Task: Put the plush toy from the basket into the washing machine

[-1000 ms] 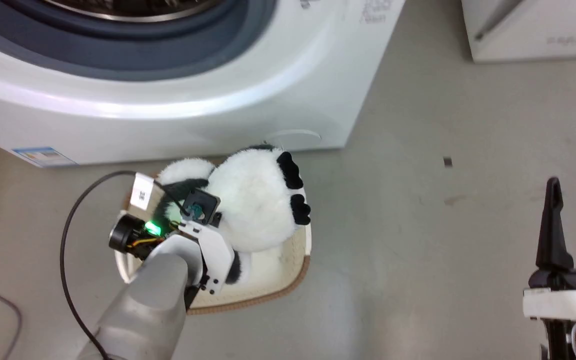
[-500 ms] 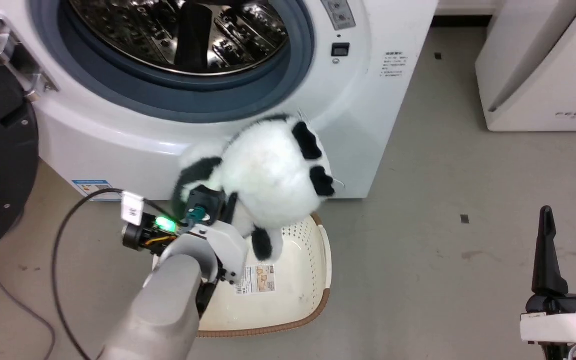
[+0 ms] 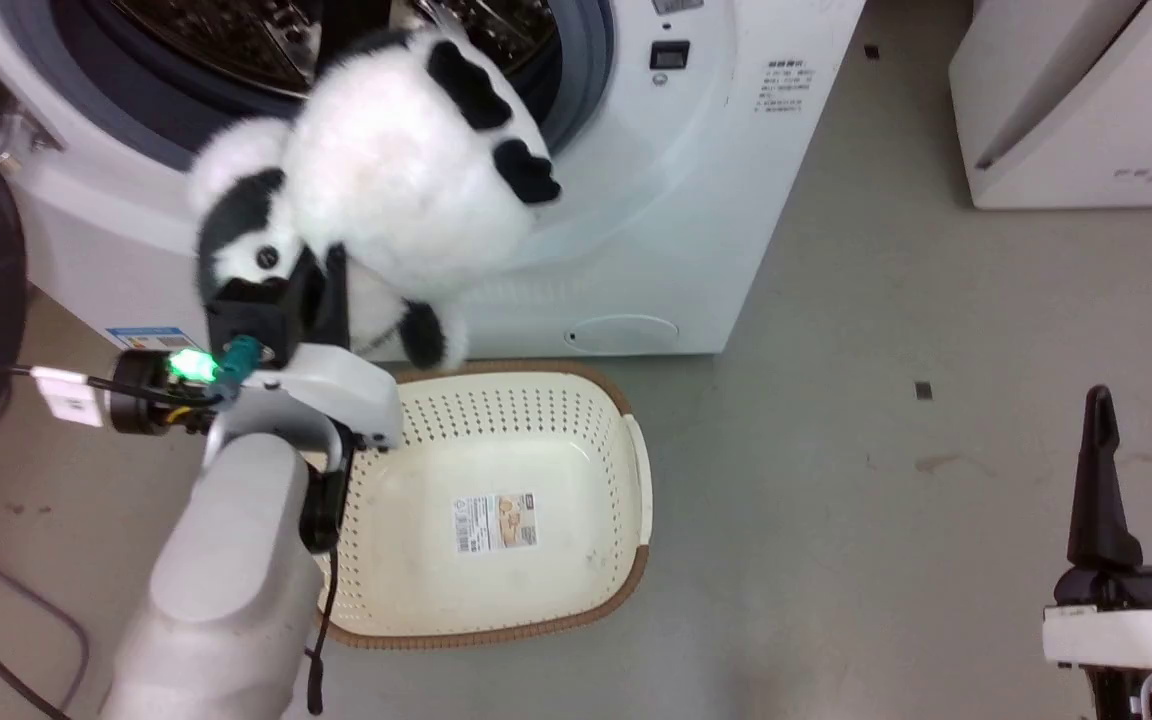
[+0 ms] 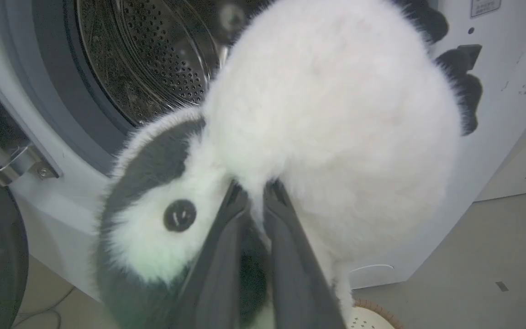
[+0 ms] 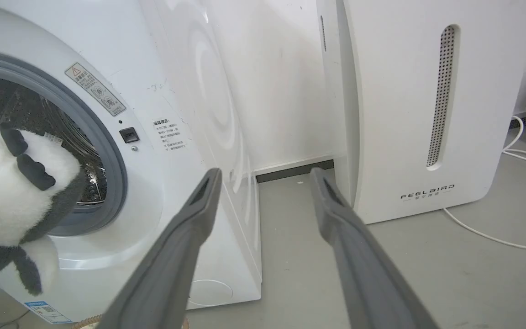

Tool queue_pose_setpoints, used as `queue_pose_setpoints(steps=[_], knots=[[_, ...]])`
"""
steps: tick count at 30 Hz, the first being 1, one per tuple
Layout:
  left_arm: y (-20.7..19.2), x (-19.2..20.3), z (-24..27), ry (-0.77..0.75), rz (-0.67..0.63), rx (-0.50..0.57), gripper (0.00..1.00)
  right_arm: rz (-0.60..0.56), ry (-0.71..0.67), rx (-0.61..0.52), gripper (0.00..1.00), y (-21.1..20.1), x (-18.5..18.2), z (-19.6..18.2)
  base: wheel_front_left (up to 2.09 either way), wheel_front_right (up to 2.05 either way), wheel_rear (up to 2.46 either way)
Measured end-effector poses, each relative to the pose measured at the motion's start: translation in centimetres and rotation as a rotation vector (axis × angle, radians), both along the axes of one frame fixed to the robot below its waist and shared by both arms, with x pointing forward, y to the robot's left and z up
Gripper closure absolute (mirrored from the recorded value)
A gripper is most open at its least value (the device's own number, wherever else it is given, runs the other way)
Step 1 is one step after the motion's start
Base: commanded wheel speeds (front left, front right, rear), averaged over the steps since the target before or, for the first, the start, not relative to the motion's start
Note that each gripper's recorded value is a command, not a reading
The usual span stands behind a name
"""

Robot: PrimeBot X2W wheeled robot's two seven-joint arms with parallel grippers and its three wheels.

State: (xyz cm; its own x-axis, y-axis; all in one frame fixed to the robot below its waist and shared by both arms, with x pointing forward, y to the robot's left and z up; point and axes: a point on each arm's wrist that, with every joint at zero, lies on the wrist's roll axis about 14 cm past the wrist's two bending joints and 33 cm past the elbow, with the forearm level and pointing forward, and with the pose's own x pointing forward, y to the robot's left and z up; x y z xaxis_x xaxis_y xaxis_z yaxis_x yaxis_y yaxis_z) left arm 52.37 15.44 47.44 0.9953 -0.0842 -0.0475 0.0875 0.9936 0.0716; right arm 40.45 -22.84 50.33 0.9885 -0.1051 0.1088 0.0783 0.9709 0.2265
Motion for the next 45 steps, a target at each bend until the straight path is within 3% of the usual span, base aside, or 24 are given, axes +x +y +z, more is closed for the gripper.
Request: queue_pose_setpoints(steps=[7, 24, 35, 42, 43, 45], knots=[[0.9, 3.3, 0.1, -0.041, 0.051, -0.020, 1.00, -0.016, 0.018, -0.009, 0.00, -0.6, 1.5, -1.1, 0.00, 0.00, 0.00], [1.1, 15.9, 0.2, -0.158, 0.087, -0.016, 1.00, -0.089, 0.119, -0.015, 0.00, -3.4, 4.2, -6.0, 0.00, 0.00, 0.00], [0.5, 23.2, -1.6, -0.175, 0.110, -0.060, 1.00, -0.145, 0.200, -0.021, 0.00, -5.5, 4.2, -9.3, 0.00, 0.00, 0.00], [1.2, 25.9, -2.5, -0.178, 0.148, -0.099, 1.00, -0.181, 0.233, -0.026, 0.00, -6.7, 3.5, -10.1, 0.00, 0.00, 0.00], [1.3, 26.0, -2.8, -0.173, 0.155, -0.099, 0.00, -0.183, 0.238, -0.029, 0.00, -6.7, 3.4, -10.2, 0.00, 0.00, 0.00], [1.2, 26.2, -3.4, -0.161, 0.154, -0.096, 0.00, -0.184, 0.243, -0.031, 0.00, -6.8, 3.4, -10.4, 0.00, 0.00, 0.00]])
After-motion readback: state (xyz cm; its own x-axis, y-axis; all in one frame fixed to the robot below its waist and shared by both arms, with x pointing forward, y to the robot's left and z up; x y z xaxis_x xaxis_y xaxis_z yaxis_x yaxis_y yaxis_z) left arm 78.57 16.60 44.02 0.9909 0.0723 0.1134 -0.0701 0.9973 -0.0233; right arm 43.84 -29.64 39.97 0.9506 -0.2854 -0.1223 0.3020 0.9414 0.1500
